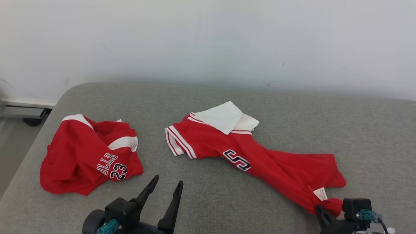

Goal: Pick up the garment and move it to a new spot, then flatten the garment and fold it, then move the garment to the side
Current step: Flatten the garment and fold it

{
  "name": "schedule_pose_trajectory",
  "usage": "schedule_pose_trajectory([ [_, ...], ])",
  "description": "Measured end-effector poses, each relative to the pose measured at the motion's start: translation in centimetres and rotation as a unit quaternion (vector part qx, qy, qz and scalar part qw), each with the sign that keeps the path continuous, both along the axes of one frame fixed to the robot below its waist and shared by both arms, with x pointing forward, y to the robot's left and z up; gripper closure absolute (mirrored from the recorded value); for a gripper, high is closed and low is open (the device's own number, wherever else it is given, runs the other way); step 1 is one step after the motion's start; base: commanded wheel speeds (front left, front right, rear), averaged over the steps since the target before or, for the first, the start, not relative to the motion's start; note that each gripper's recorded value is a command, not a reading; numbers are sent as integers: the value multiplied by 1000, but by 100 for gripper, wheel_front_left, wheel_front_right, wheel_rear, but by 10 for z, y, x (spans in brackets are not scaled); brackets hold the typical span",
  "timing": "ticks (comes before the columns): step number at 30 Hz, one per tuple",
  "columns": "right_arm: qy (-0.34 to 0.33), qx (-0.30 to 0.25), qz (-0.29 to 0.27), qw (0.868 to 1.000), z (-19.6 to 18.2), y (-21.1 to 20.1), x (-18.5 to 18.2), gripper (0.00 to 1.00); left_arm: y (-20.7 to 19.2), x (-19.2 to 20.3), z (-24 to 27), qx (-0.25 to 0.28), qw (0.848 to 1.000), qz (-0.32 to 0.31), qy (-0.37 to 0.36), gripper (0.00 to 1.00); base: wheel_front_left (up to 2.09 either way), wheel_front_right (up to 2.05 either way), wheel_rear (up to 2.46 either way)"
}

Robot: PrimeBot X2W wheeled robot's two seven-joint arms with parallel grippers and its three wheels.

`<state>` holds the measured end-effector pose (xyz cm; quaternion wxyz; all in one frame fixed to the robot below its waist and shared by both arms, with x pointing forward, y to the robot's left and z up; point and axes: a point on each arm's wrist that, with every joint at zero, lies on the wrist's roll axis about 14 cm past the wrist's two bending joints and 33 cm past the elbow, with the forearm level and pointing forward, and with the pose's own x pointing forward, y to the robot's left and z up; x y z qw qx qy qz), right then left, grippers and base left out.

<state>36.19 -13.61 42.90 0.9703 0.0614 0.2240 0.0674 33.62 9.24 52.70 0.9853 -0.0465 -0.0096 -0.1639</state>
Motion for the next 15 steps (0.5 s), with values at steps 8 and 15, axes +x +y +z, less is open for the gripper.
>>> schedule_pose_trajectory([
  [8, 13, 7, -23, 1000, -2, -10, -27, 0, -14, 2, 12, -6, 1000, -20, -15, 0, 0, 0, 0],
  [15, -60, 27, -46, 997, 38, -20, -24, 0, -21, 6, 25, -9, 999, -29, -37, 0, 0, 0, 0],
])
